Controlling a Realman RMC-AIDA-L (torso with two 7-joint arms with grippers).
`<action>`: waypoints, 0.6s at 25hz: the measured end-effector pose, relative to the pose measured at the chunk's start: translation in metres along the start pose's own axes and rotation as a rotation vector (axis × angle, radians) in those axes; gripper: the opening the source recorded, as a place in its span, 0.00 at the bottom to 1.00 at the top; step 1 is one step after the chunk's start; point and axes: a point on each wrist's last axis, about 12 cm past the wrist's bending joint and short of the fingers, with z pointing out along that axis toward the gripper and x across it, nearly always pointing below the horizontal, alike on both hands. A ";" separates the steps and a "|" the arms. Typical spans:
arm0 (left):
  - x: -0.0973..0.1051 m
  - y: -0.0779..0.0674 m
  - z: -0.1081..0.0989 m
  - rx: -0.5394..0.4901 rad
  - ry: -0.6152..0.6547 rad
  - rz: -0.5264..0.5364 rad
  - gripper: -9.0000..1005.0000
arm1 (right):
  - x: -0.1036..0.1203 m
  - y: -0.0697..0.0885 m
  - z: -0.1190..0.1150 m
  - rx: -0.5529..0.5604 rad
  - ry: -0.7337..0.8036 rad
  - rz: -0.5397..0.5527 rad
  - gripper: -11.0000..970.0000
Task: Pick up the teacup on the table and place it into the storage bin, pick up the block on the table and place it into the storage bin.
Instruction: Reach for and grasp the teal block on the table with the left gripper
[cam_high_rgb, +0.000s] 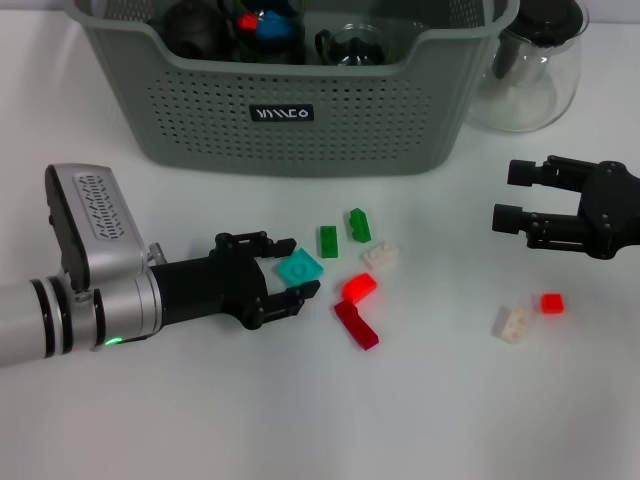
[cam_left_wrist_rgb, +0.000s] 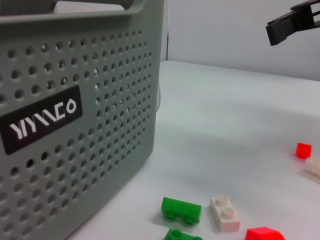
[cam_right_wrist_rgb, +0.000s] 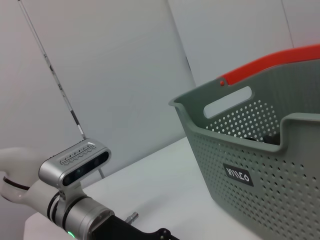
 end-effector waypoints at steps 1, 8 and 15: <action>0.000 0.000 0.000 -0.004 0.001 0.002 0.53 | 0.000 0.000 0.000 0.000 0.000 0.000 0.86; 0.002 0.004 0.002 -0.032 0.023 0.005 0.53 | -0.001 0.000 0.001 -0.002 -0.001 -0.003 0.86; 0.001 0.005 0.000 -0.048 0.007 -0.007 0.52 | -0.001 -0.001 0.001 0.001 -0.004 -0.004 0.86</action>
